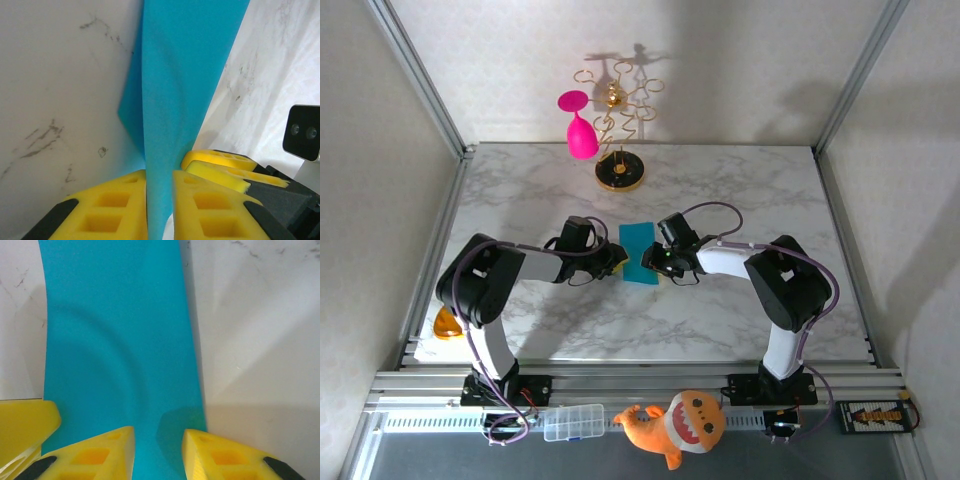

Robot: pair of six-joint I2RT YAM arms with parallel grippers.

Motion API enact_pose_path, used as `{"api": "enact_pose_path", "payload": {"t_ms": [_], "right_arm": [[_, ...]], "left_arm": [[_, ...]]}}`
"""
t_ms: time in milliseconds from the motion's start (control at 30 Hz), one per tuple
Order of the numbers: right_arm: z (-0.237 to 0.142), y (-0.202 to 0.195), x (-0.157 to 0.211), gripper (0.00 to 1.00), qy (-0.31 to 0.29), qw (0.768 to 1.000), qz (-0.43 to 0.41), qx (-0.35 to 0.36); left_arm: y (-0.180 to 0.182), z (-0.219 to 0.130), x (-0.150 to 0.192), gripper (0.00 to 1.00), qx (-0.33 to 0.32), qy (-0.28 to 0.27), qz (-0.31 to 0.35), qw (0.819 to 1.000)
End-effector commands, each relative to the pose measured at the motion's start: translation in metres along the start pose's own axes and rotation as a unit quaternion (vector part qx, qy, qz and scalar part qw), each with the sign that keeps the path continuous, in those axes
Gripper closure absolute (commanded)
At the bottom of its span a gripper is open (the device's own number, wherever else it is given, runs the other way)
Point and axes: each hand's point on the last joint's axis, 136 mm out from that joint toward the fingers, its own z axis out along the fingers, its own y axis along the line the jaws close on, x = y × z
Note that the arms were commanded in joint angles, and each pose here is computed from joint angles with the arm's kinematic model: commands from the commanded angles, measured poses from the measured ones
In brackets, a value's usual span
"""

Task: Fold a paper plane with a square sheet of paper (pick it up from the middle)
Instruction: Third fold the triangle at the center of the table.

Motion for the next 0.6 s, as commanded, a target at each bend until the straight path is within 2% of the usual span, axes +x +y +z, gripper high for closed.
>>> {"api": "enact_pose_path", "payload": {"t_ms": [0,133,267,333,467,567], "right_arm": [[0.007,-0.032,0.021,0.67,0.03,0.998,0.012,0.049],[0.0,-0.021,0.01,0.63,0.01,0.999,-0.012,0.034],[-0.019,0.008,-0.012,0.51,-0.042,0.997,-0.066,-0.01],[-0.034,0.026,-0.025,0.44,-0.077,0.991,-0.107,-0.034],[-0.064,0.047,-0.047,0.3,-0.155,0.966,-0.2,-0.051],[-0.074,0.054,-0.048,0.27,-0.194,0.937,-0.285,-0.047]], "left_arm": [[-0.005,0.003,-0.005,0.82,0.008,0.004,0.0,1.0],[-0.009,0.003,-0.006,0.88,0.016,0.006,-0.006,1.0],[-0.011,0.001,-0.007,0.98,0.018,0.005,-0.007,1.0],[-0.011,0.0,-0.006,1.0,0.017,0.002,-0.009,1.0],[-0.013,-0.005,-0.006,1.0,0.021,-0.007,-0.019,1.0],[-0.015,-0.007,-0.007,1.0,0.025,-0.012,-0.029,0.999]]}}
